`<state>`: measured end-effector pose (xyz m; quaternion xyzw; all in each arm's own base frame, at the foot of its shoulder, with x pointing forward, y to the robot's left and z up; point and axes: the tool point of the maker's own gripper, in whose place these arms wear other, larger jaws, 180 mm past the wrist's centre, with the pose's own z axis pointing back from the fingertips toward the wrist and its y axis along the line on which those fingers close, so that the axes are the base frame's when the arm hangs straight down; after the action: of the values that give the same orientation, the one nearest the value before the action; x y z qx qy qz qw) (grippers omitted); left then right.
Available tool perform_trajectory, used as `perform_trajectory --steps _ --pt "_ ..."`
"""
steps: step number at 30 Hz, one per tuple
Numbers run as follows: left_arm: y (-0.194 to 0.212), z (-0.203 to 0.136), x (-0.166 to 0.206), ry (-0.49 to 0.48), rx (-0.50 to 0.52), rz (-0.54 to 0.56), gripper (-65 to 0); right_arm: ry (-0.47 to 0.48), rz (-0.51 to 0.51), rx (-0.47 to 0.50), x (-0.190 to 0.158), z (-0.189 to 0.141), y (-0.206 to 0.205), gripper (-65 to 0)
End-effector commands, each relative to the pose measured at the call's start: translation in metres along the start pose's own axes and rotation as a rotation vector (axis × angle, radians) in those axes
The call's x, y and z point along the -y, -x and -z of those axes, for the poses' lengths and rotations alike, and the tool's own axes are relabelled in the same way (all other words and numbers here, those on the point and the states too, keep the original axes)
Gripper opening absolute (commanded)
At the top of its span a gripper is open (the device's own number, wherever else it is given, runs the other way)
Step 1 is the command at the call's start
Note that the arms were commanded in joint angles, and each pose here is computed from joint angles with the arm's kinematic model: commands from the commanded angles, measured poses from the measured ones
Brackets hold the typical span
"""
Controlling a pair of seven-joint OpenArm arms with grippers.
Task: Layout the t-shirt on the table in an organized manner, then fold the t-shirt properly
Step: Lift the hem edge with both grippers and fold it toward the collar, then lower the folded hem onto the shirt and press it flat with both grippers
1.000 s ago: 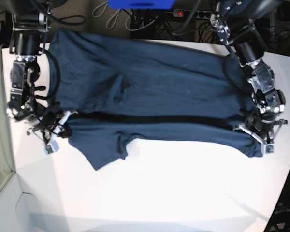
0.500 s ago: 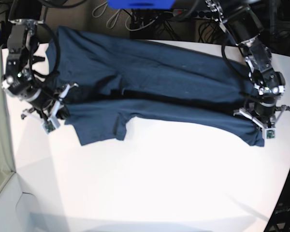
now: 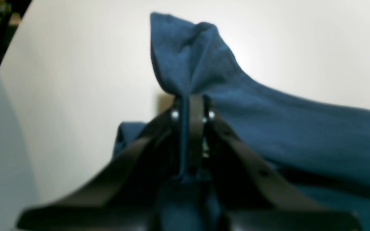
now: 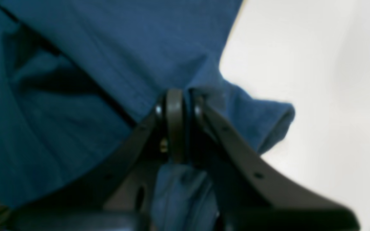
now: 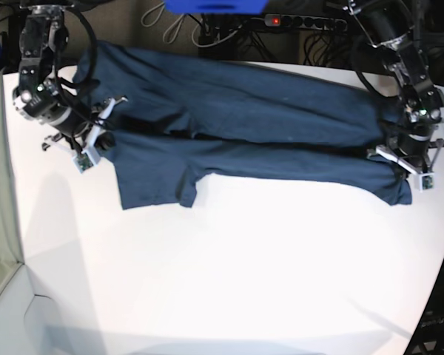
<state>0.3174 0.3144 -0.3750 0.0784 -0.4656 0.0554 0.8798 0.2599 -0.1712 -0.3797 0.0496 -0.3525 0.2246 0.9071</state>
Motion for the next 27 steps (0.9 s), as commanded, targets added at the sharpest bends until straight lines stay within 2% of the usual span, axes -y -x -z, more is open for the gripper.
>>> perform_trajectory --steps 1,11,27 --pt "-0.027 -0.002 -0.006 -0.012 0.082 0.008 -65.0 0.011 -0.012 0.040 0.005 -0.005 -0.010 -65.0" --pt "-0.038 -0.020 -0.008 -0.028 0.122 0.052 -65.0 0.000 -0.030 0.031 -0.007 -0.017 -0.002 -65.0" --pt "-0.006 -0.027 -0.017 -0.035 0.046 0.082 -65.0 -0.027 -0.007 0.025 -0.019 -0.019 0.018 -65.0"
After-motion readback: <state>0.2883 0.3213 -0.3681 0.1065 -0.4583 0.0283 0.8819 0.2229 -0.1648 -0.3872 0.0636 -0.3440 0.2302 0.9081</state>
